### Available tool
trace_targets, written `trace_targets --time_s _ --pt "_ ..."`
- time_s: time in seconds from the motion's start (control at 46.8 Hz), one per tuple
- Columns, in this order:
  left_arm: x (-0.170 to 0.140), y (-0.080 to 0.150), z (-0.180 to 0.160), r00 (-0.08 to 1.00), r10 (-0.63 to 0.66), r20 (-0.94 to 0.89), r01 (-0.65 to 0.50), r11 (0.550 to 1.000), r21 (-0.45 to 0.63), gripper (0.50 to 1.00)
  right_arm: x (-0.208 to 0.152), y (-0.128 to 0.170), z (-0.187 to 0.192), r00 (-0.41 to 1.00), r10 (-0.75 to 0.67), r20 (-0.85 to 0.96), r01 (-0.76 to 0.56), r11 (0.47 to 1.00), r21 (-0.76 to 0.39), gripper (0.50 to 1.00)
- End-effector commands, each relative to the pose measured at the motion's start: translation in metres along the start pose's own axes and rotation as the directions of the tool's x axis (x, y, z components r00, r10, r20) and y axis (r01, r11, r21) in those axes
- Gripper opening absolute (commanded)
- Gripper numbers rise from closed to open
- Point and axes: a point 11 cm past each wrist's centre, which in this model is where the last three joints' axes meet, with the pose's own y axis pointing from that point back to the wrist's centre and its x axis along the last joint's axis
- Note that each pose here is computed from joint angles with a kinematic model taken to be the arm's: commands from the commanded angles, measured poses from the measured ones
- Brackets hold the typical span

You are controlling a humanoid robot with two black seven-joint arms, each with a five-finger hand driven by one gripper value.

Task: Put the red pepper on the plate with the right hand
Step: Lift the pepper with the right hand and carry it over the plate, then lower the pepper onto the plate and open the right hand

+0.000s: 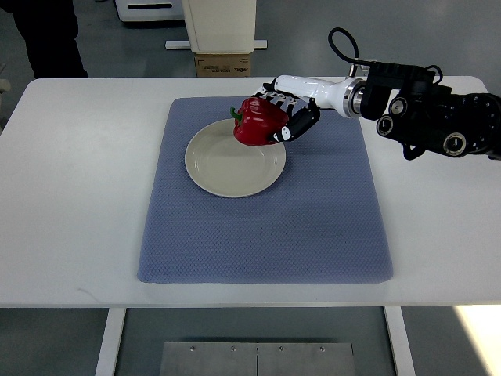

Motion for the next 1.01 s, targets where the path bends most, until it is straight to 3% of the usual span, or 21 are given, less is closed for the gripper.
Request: trace_targets --time_s 0.0,0.364,0.984 --pt "0.000 0.000 0.000 1.000 0.000 0.000 0.000 1.000 -0.001 1.000 -0.001 -0.009 -0.010 1.000 0.000 -0.013 0.000 1.000 0.006 0.500" --pt "0.000 0.000 0.000 1.000 0.000 0.000 0.000 1.000 -0.001 1.000 -0.022 -0.043 -0.049 0.998 -0.039 -0.047 0.040 0.999 0.020 0.500" --pt "0.000 0.000 0.000 1.000 0.000 0.000 0.000 1.000 0.000 1.000 -0.028 -0.043 -0.023 1.000 -0.017 -0.016 0.017 0.999 -0.034 0.500"
